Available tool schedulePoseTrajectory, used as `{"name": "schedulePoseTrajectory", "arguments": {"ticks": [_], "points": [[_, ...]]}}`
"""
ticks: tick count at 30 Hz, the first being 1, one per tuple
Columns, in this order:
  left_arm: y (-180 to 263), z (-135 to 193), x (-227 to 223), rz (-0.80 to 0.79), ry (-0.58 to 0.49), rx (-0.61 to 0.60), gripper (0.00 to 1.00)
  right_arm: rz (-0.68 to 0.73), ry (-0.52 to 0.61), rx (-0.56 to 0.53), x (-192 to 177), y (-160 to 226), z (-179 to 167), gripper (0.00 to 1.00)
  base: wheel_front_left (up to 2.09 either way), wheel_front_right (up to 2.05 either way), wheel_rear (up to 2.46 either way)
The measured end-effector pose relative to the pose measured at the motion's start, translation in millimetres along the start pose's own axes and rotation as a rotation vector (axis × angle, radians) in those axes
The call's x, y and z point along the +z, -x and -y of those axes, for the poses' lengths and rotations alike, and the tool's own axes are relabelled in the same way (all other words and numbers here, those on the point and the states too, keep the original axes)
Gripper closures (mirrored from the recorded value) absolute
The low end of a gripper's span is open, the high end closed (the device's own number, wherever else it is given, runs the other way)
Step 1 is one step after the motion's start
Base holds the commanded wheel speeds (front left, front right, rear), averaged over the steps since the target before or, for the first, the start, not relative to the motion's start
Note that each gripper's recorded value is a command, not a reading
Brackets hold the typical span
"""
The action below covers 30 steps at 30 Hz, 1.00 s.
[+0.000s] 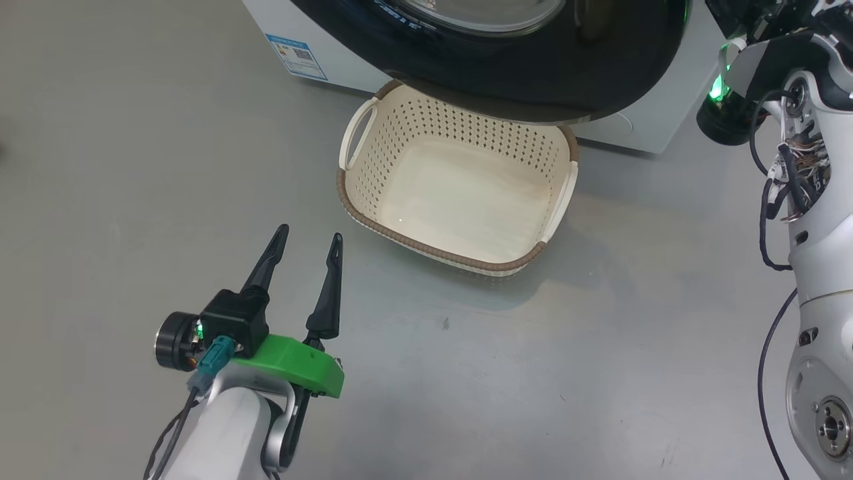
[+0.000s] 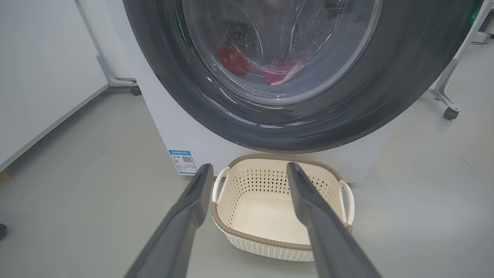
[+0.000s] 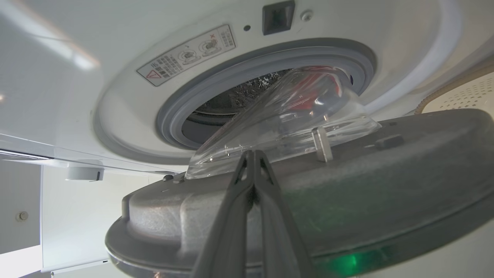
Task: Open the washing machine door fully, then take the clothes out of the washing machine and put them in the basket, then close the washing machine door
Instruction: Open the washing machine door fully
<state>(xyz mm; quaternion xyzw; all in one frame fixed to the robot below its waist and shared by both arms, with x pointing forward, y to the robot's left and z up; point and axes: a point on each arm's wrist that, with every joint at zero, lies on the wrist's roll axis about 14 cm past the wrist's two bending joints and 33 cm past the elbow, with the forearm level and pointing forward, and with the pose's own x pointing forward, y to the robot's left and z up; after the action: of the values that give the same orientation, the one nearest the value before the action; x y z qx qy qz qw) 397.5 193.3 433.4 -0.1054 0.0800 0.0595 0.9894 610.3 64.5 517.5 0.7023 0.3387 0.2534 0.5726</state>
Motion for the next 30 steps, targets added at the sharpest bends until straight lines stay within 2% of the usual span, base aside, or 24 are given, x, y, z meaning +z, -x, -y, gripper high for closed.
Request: {"name": "schedulePoseTrajectory", "arguments": {"ticks": [30], "points": [[7.9, 8.7, 9.8, 0.032, -0.011, -0.028, 0.0, -0.186, 0.023, -0.073, -48.7, 23.6, 15.5, 1.0, 0.0, 0.0, 0.0]]}}
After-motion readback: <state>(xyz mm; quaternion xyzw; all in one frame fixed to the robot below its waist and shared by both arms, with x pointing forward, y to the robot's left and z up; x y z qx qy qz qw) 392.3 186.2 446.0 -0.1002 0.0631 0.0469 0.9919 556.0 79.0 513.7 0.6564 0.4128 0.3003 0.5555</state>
